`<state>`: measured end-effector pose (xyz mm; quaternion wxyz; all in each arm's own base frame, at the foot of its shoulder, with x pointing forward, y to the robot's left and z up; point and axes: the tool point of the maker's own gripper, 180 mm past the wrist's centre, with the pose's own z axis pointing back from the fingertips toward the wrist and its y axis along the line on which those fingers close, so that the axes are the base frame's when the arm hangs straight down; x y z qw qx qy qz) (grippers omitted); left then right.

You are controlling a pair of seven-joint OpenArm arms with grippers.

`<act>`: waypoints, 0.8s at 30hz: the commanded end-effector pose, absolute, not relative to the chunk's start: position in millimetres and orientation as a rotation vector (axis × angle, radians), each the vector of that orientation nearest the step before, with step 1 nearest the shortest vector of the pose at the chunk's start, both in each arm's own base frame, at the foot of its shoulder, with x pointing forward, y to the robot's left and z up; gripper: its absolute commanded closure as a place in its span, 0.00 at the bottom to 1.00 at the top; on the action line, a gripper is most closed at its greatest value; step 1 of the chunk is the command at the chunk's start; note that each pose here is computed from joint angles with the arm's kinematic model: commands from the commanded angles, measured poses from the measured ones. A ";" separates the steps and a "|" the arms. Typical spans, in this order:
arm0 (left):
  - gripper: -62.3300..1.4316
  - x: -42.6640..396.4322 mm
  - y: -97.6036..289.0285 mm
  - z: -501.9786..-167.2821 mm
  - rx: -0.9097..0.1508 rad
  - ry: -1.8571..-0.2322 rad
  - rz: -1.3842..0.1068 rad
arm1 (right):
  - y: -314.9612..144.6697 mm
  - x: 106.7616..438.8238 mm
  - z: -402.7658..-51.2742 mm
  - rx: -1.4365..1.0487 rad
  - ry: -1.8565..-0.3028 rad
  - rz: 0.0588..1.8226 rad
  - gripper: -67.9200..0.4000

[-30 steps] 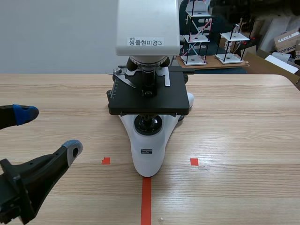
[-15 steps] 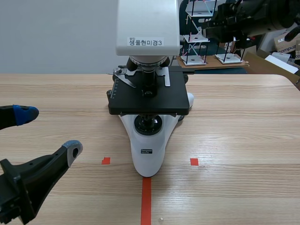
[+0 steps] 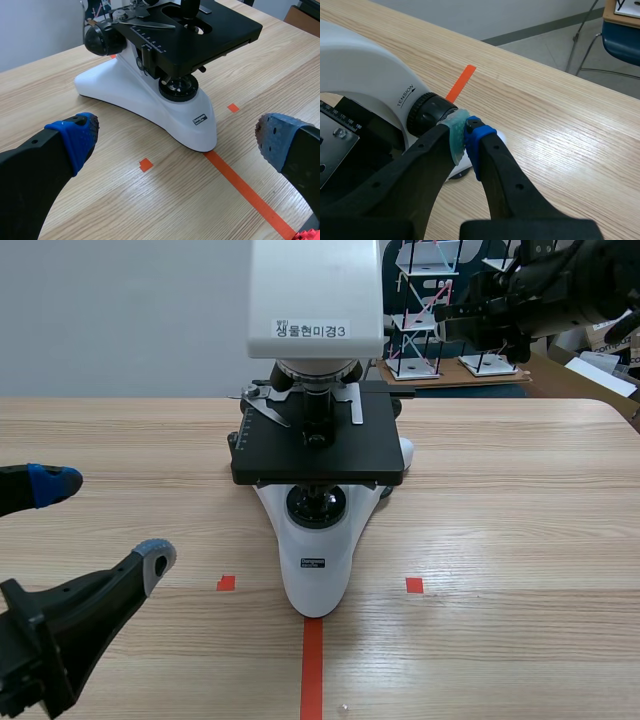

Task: Point at the coarse focus knob

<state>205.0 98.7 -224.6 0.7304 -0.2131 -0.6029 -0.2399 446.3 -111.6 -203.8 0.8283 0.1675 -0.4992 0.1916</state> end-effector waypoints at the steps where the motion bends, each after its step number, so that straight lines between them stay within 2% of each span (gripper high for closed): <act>1: 0.00 205.7 93.9 -214.1 -0.489 -1.361 -0.528 | -113.7 451.0 -187.2 0.356 -1.104 0.414 0.96; 24: 0.00 205.7 93.8 -214.1 -0.489 -1.360 -0.529 | -112.7 451.4 -185.2 0.364 -1.115 0.414 0.96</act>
